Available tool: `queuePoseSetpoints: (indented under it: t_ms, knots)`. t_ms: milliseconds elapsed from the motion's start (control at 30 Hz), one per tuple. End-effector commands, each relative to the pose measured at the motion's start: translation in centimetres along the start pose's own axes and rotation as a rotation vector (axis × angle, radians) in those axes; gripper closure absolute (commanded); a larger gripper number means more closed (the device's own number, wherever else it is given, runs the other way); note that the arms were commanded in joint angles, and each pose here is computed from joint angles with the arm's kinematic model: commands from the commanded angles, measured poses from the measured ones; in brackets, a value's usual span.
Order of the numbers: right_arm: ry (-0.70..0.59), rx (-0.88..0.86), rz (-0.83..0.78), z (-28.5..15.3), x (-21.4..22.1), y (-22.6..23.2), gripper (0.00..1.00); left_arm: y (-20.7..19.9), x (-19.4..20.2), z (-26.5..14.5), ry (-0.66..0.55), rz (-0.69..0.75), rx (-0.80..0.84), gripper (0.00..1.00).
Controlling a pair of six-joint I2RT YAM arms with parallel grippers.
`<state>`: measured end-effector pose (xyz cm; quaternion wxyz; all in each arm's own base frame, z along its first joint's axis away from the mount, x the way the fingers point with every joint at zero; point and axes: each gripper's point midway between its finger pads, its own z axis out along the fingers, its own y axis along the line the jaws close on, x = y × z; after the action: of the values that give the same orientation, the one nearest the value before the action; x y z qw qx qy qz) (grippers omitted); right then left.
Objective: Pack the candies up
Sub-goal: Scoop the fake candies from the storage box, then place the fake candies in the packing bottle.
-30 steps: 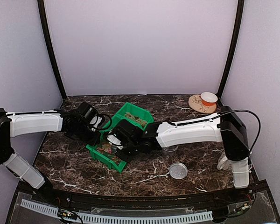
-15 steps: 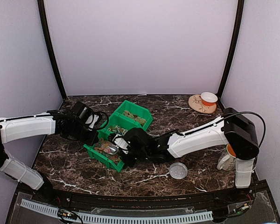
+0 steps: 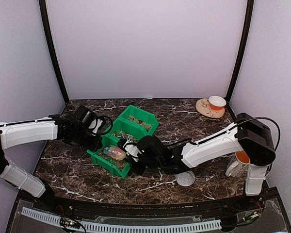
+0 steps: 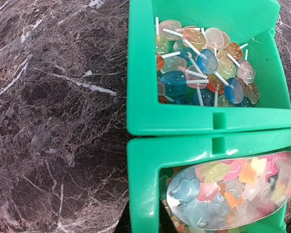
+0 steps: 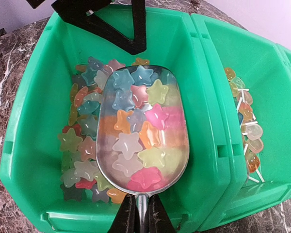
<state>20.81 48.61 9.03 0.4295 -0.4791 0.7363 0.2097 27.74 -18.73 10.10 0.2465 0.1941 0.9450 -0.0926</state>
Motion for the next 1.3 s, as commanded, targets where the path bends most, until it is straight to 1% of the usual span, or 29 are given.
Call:
queuePoseSetpoints:
  t_ms: [0, 467, 667, 733, 800, 867, 933, 1100, 1267]
  knots:
    - [-0.012, 0.069, 0.016, -1.1, -0.1, -1.7, 1.00, -1.8, -6.0, -3.4, -0.246, -0.017, 0.083, 1.00]
    - [-0.107, 0.109, 0.007, -5.0, -1.7, -3.1, 1.00, -1.5, -6.1, -3.4, -0.248, -0.008, 0.066, 1.00]
    - [-0.187, 0.108, 0.014, -6.9, -2.2, -3.2, 1.00, -1.4, -6.0, -3.5, -0.247, -0.008, 0.060, 1.00]
    - [-0.236, 0.111, 0.017, -8.0, -2.6, -3.4, 1.00, -1.4, -6.0, -3.5, -0.249, -0.008, 0.058, 1.00]
    - [-0.287, 0.125, 0.019, -8.9, -2.7, -3.7, 1.00, -1.4, -6.0, -3.5, -0.248, -0.007, 0.059, 1.00]
    - [-0.363, 0.154, 0.026, -10.9, -3.9, -4.5, 1.00, -1.4, -6.1, -3.5, -0.250, -0.007, 0.062, 1.00]
    - [-0.404, 0.188, 0.028, -11.8, -4.3, -5.2, 1.00, -1.4, -6.1, -3.5, -0.249, -0.008, 0.062, 1.00]
    - [-0.417, 0.255, 0.015, -12.7, -4.4, -6.3, 1.00, -1.5, -6.1, -3.6, -0.249, -0.006, 0.064, 1.00]
    - [-0.478, 0.332, 0.031, -15.2, -3.9, -7.8, 1.00, -1.4, -6.1, -3.7, -0.255, -0.005, 0.063, 1.00]
